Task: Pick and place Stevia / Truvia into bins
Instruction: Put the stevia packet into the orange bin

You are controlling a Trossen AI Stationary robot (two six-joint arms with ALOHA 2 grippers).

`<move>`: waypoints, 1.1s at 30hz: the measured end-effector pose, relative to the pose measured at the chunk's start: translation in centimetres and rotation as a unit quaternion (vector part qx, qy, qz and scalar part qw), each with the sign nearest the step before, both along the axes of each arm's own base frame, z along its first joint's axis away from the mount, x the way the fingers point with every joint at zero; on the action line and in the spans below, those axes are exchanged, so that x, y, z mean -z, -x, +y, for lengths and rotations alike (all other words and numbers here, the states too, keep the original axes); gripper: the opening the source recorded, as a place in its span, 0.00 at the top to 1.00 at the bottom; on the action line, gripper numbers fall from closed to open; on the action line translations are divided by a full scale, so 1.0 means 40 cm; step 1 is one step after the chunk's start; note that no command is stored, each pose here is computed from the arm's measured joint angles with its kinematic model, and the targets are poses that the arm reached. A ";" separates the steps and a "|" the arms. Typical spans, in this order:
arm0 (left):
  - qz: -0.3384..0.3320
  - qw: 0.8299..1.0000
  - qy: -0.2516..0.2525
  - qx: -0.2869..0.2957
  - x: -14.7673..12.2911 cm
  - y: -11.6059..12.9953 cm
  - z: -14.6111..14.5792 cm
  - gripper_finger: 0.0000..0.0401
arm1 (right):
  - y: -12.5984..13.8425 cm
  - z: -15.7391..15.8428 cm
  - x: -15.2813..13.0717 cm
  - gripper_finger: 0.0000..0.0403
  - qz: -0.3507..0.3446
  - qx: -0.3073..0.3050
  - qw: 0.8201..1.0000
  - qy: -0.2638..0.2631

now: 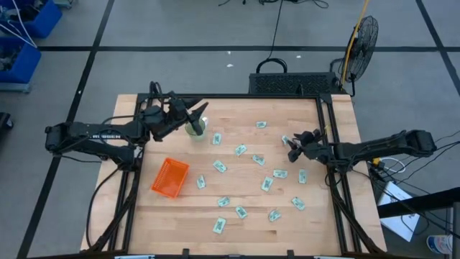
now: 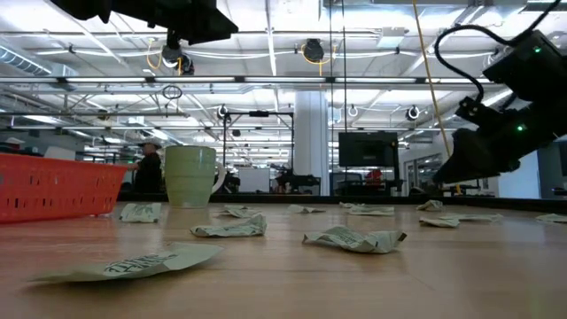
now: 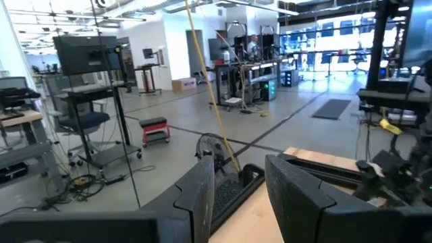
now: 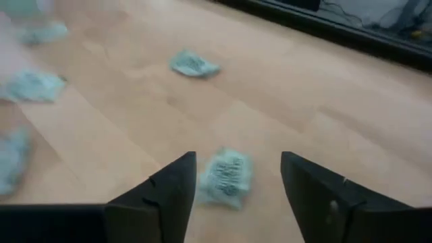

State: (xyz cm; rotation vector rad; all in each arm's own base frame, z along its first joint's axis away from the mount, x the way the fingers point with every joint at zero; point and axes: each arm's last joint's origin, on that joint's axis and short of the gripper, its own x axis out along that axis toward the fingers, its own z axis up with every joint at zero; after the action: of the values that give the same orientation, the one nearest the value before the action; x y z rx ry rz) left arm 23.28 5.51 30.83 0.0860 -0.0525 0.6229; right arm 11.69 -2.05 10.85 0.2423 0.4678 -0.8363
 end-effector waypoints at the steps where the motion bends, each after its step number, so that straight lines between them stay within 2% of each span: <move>1: 0.000 1.000 0.000 0.002 0.000 0.000 0.000 0.66 | -0.001 -0.001 -0.001 0.46 -0.008 0.001 1.000 0.001; 7: 0.007 1.000 0.012 0.017 0.007 -0.002 -0.002 0.66 | -0.006 -0.005 -0.003 0.46 -0.017 0.000 1.000 0.001; 11: 0.005 1.000 0.015 0.018 0.007 -0.002 -0.002 0.66 | -0.008 -0.009 0.006 0.48 -0.018 -0.019 0.999 -0.045; 21: -0.013 0.999 0.027 0.019 0.003 -0.002 -0.002 0.66 | -0.004 -0.046 0.035 0.48 0.081 0.006 0.996 -0.045; 28: -0.014 1.000 0.019 0.018 0.000 -0.001 -0.002 0.66 | -0.023 -0.065 0.047 0.48 0.074 0.003 0.994 -0.083; 33: -0.013 1.000 0.017 0.018 0.000 -0.001 -0.002 0.66 | -0.033 -0.069 0.051 0.48 0.072 -0.004 0.995 -0.075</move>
State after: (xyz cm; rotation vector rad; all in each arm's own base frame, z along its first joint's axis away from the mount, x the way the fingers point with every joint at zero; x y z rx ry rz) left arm 23.33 5.43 30.85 0.0438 -0.0690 0.5881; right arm 13.00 -4.83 8.80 0.3198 0.6673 -0.8158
